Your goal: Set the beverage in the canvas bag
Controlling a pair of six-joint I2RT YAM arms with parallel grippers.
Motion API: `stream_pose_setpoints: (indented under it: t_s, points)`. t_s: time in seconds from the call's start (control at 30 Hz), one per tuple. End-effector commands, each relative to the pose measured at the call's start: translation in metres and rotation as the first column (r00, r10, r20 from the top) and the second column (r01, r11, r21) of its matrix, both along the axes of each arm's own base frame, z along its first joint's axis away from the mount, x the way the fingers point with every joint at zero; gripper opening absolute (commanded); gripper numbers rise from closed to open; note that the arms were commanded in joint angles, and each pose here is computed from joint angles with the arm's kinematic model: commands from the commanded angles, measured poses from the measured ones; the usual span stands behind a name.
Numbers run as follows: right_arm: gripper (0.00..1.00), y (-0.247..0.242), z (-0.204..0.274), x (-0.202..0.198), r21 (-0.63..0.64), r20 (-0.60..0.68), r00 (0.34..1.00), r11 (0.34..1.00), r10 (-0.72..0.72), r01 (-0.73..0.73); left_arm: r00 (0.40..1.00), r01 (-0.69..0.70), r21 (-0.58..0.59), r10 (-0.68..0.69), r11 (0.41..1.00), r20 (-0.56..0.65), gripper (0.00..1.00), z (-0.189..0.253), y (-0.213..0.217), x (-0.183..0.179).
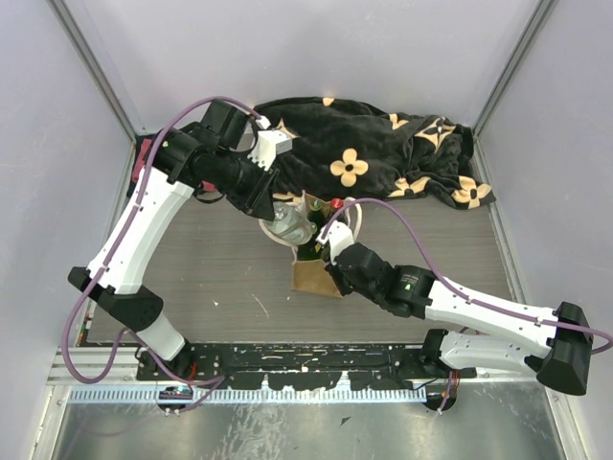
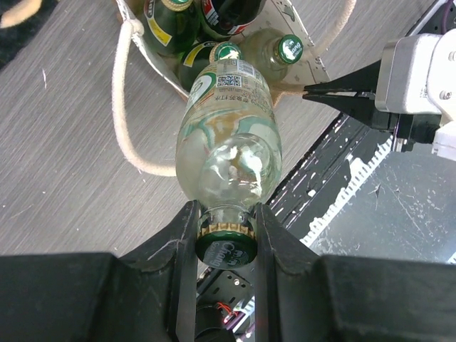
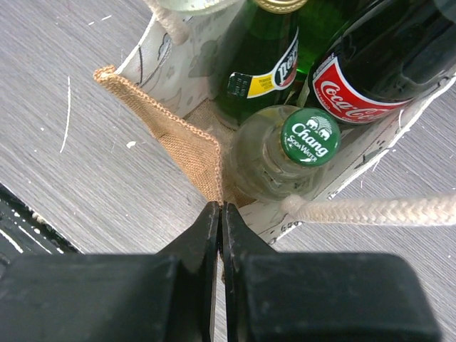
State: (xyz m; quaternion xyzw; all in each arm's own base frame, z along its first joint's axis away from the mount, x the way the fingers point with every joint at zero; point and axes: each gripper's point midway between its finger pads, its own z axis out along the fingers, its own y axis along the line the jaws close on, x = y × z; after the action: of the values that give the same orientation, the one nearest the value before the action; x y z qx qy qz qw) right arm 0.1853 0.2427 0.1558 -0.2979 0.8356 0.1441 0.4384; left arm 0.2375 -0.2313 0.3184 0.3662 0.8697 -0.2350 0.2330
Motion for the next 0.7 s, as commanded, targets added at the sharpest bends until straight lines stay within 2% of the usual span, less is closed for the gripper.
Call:
stream_pose_setpoints:
  t_s: [0.0, 0.17, 0.67]
  points:
    - [0.05, 0.018, 0.014, -0.014, 0.074, -0.009, 0.993, 0.991, 0.114, -0.113, 0.998, 0.057, -0.114, -0.053, 0.992, 0.04, 0.0, 0.03, -0.018, -0.009]
    - [0.04, 0.021, 0.015, -0.019, 0.067, -0.009, 0.986, 0.984, 0.168, -0.167, 0.997, 0.076, -0.111, -0.074, 0.991, 0.025, 0.0, 0.027, -0.024, -0.014]
    - [0.03, 0.017, 0.009, -0.018, 0.05, -0.012, 0.988, 0.987, 0.156, -0.155, 0.989, 0.139, -0.068, -0.142, 0.988, -0.032, 0.0, 0.002, -0.038, -0.03]
